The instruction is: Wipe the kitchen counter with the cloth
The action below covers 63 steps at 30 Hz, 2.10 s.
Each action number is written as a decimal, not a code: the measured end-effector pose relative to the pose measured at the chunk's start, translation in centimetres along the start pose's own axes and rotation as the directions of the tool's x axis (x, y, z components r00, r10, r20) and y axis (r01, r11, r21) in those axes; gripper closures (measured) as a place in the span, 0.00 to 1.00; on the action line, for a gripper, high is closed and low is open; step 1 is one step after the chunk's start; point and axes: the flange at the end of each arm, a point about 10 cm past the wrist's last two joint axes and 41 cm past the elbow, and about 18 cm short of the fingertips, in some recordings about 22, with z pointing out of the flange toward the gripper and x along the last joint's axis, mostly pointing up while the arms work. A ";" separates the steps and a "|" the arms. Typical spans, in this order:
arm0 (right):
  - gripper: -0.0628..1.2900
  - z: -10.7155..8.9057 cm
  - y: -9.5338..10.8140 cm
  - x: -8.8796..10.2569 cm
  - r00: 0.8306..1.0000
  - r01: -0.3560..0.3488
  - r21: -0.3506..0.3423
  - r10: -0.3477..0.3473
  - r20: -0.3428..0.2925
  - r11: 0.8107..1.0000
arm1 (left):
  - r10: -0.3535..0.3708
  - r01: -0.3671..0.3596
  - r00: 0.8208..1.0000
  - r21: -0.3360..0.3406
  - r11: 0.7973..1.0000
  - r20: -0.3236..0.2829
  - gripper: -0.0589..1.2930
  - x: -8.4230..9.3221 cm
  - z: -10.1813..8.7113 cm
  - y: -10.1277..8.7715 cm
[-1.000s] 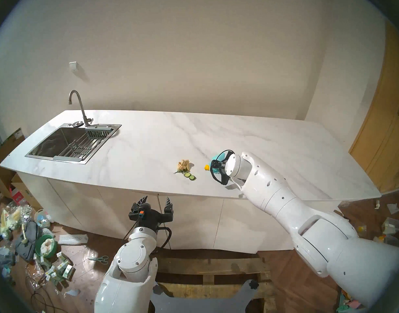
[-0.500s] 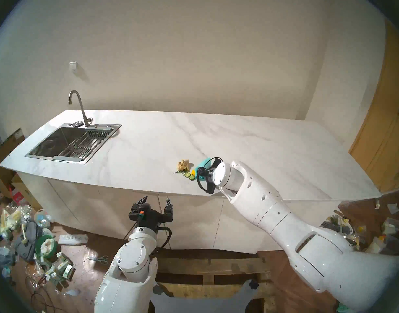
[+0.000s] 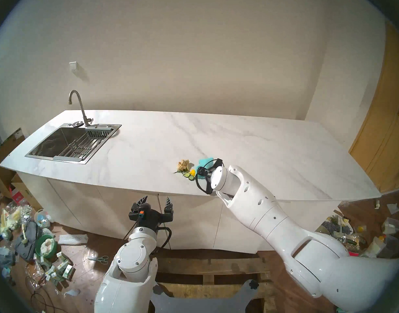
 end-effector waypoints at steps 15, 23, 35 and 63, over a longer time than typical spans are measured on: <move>0.97 -1.6 3.6 -9.0 0.985 -0.130 -0.070 0.137 0.102 0.989 | 0.000 0.000 1.000 0.000 1.000 -0.001 0.03 0.0 0.0 0.0; 0.97 -2.4 4.3 -10.3 0.964 -0.254 -0.035 0.256 0.070 0.967 | 0.000 0.000 1.000 0.000 1.000 -0.001 0.03 0.0 0.0 0.0; 0.97 -4.1 8.7 -11.8 0.935 -0.350 -0.105 0.354 0.025 0.931 | 0.000 0.000 1.000 0.000 1.000 0.000 0.03 0.0 0.0 0.0; 0.97 -4.5 9.4 -17.1 0.962 -0.266 0.072 0.260 0.088 0.961 | 0.000 0.000 1.000 -0.001 1.000 -0.001 0.03 0.1 0.0 0.0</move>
